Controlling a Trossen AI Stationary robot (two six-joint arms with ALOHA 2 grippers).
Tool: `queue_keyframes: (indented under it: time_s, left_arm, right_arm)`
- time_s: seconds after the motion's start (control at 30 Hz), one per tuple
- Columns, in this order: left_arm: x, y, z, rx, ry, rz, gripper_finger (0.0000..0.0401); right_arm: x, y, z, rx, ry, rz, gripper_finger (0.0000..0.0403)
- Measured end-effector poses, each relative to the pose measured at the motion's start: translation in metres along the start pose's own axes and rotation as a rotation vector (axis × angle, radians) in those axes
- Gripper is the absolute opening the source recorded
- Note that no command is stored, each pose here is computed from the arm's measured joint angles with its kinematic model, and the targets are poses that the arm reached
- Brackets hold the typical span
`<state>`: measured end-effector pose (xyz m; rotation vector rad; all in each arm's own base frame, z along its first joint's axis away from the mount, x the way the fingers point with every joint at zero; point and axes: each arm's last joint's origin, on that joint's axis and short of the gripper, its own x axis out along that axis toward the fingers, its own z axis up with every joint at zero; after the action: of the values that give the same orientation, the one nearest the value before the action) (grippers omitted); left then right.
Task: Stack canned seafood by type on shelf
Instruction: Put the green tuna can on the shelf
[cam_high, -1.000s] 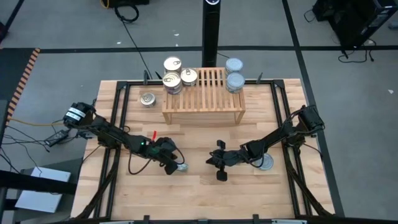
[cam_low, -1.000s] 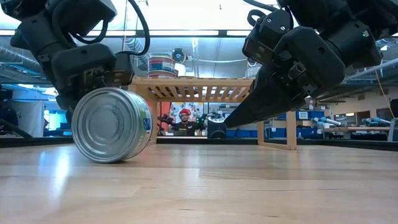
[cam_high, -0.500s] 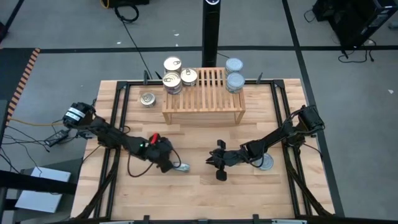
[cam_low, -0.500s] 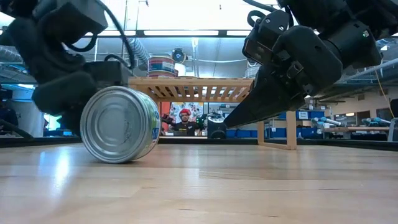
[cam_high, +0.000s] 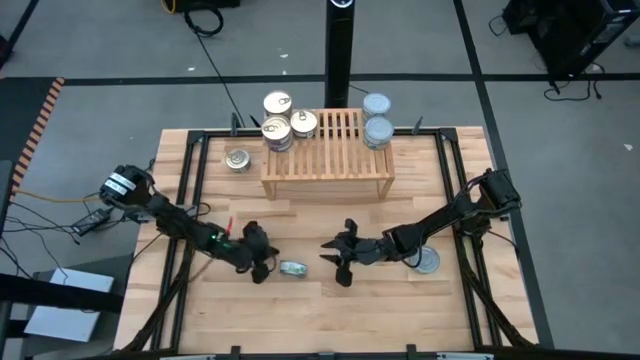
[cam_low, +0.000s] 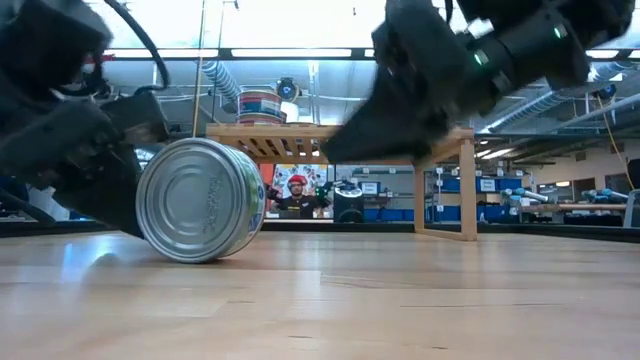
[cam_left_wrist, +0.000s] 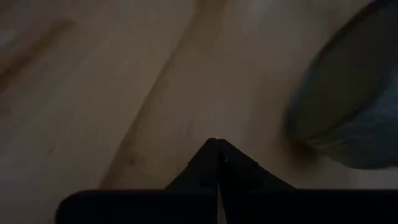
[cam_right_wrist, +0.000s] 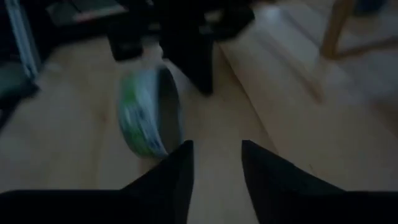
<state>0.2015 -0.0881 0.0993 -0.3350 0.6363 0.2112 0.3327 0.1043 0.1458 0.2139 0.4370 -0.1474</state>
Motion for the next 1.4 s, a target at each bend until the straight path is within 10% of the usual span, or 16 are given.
queue_keyframes:
  time_s: [0.7, 1.4]
  left_arm:
    - [-0.012, 0.022, -0.010, 0.033, -0.231, 0.004, 0.0007]
    - [-0.012, 0.022, -0.010, 0.034, -0.234, 0.012, 0.0007]
  right_arm:
    - [0.054, 0.081, 0.040, -0.250, 0.156, -0.116, 0.0299]
    - [0.084, 0.074, 0.047, -0.170, 0.229, -0.120, 0.0266]
